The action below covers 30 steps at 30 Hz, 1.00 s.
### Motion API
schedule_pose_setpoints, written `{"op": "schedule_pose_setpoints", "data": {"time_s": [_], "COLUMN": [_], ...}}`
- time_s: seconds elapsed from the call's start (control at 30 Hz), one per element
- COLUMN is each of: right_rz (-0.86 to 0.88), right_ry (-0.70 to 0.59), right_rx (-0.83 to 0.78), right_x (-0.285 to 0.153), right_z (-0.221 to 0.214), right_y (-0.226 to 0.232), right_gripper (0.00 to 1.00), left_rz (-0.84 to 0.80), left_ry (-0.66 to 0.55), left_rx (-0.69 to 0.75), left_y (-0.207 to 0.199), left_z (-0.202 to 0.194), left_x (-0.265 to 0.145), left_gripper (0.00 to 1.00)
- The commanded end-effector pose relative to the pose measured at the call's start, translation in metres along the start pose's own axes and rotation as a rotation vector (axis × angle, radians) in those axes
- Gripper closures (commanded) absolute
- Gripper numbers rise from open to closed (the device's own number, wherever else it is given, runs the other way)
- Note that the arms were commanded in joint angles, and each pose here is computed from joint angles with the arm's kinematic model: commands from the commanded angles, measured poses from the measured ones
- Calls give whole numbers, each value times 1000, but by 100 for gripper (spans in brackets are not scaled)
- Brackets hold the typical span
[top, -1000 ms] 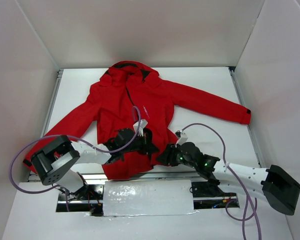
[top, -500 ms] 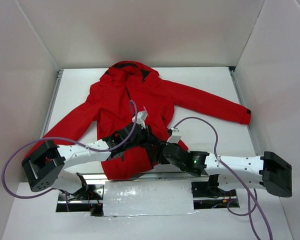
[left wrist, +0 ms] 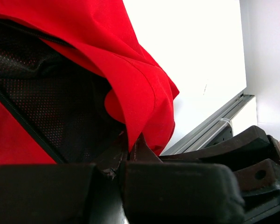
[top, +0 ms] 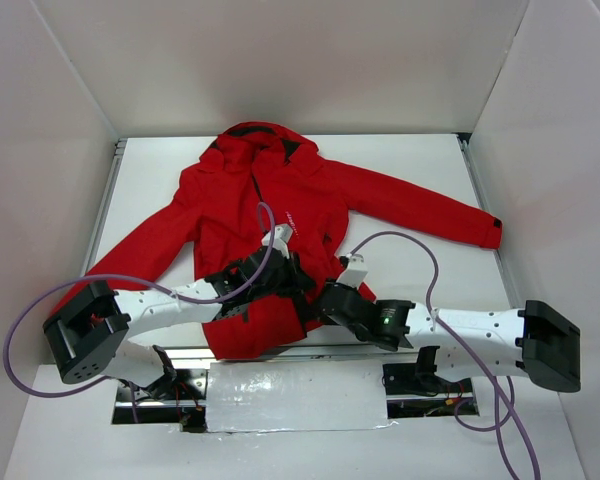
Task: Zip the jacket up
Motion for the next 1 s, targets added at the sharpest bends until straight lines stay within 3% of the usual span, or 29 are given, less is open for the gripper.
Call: {"op": "schedule_pose_setpoints", "data": {"time_s": [0.0,0.23,0.37,0.47,0.63,0.67,0.73,0.8,0.97], "right_rz": [51,304,300,284,256,255,261,267,243], "right_ry": [-58,-14,-16,-20,-45,-54,-58,-66,-85], "right_rx": [5,-27,-22,-11,26,37,44,68,156], "right_x": [0,-7,-6,-5,-4,-5,-6,-8,-9], "right_z": [12,-2,-4,-6,-5,-3,-4,-4,-5], "right_y": [14,33,30,25,15,14,12,7,-10], "right_gripper": [74,75,98,100,100,100,100,100,100], "left_rz": [-67,-69,-83,-88,-88,-74,-31,7,9], "left_ry": [-29,-17,-12,-10,-13,-19,-17,-43,-79], "left_rx": [-20,-19,-18,-18,-16,-16,-14,-11,-10], "left_y": [-19,-22,-25,-26,-27,-25,-19,-14,-8], "left_z": [10,10,11,11,12,13,13,16,18], "left_x": [-4,-3,-3,-4,-6,-7,-7,-9,-15], "left_gripper": [100,100,99,94,75,56,30,24,28]}}
Point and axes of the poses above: each gripper's point midway between its finger pads, its own x axis out along the fingers, its own y axis along the line the jaws close on, z = x × y, the point moved 4 cm from there along -x, back along the fingers
